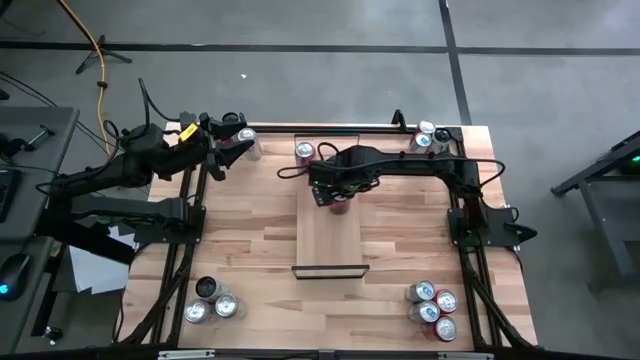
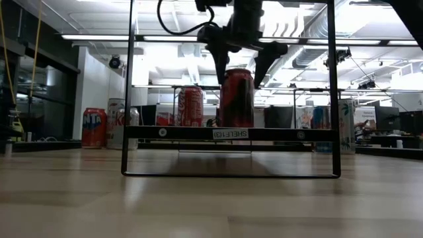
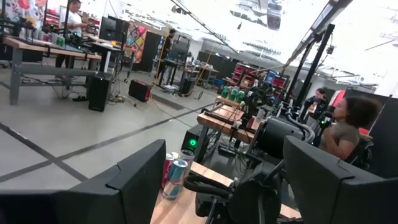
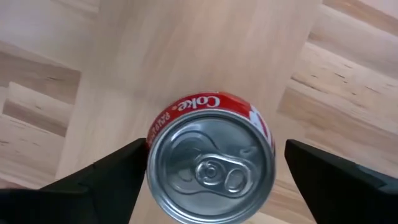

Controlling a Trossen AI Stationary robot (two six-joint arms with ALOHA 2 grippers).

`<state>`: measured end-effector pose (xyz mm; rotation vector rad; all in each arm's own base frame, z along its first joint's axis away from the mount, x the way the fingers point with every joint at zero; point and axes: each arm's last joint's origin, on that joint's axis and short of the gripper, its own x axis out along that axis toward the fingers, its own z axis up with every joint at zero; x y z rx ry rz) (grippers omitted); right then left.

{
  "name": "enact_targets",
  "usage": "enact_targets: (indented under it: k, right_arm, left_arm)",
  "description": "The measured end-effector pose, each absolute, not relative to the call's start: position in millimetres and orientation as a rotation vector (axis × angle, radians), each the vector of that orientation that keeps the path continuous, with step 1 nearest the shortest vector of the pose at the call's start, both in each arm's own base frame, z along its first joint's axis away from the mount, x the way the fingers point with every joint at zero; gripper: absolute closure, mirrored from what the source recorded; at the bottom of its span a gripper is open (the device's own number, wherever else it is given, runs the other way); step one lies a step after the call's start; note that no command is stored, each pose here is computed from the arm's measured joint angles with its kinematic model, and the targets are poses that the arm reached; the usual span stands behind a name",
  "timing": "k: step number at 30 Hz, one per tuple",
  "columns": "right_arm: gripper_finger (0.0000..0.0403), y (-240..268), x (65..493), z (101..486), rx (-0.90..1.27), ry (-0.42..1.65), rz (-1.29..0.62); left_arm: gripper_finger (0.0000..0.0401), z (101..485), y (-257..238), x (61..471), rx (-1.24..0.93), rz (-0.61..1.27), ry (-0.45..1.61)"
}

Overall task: Place canned beverage on shelf
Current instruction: Put the red soda can on the shelf aligned with the other red soda can

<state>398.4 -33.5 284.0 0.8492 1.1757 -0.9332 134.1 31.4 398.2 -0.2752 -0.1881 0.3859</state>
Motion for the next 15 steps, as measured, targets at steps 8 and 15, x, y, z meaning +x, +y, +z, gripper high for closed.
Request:
enact_targets:
  k: [8, 15]
  right_arm:
    - [0.012, -38.2, 397.8, 284.6, 0.846, 1.196, -0.901]
    - [0.012, -42.6, 396.7, 285.6, 0.791, 1.229, -0.841]
  left_arm:
    - [0.0131, 398.1, 31.9, 133.9, -0.276, 0.404, -0.191]
    - [0.0131, 398.2, 32.0, 133.8, -0.278, 0.408, -0.192]
